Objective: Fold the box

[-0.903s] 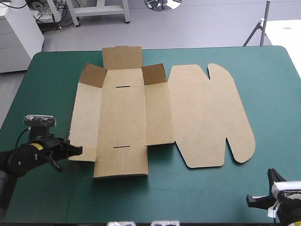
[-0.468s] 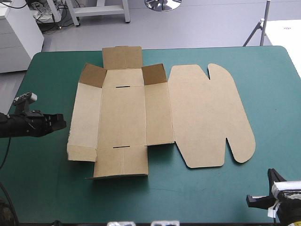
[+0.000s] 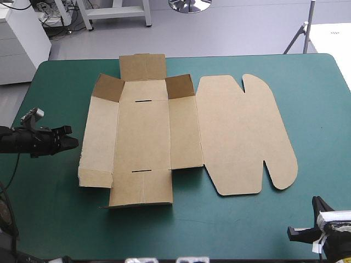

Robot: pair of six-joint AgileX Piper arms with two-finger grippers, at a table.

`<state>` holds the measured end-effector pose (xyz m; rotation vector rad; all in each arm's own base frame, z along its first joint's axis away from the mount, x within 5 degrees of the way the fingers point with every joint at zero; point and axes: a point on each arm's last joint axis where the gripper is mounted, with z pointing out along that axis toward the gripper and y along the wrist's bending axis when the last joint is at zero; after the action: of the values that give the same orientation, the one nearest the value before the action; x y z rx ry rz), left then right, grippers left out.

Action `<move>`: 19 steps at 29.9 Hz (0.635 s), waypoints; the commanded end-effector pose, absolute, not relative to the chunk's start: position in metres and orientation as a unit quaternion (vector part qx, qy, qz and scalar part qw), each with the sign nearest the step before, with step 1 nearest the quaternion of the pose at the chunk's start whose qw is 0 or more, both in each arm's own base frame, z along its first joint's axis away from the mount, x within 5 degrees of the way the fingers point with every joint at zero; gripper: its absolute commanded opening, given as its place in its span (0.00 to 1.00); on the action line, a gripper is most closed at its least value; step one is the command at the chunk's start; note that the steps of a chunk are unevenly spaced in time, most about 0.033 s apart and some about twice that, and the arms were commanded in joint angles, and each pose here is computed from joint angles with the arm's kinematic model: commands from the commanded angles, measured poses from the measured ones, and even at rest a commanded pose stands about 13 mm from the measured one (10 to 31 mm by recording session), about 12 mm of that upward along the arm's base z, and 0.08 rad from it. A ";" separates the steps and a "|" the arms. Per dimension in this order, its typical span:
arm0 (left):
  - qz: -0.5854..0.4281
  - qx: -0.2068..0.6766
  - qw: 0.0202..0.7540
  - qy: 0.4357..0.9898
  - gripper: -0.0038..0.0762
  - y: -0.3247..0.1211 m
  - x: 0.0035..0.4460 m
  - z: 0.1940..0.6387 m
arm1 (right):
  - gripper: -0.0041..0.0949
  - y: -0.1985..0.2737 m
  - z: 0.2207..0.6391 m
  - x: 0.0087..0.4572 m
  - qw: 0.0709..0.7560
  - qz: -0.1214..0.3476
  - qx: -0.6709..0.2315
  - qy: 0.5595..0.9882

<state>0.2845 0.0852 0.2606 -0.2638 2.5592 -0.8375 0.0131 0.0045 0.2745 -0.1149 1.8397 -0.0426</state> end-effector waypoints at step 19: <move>-0.361 -0.084 0.134 0.919 0.73 0.061 0.304 0.238 | 0.02 0.004 0.289 0.008 0.652 -0.026 -0.044 0.756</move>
<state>0.2995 0.0725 0.2208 -0.2761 2.7218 -0.9591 0.0131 0.0045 0.2745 -0.1149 1.8397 -0.0426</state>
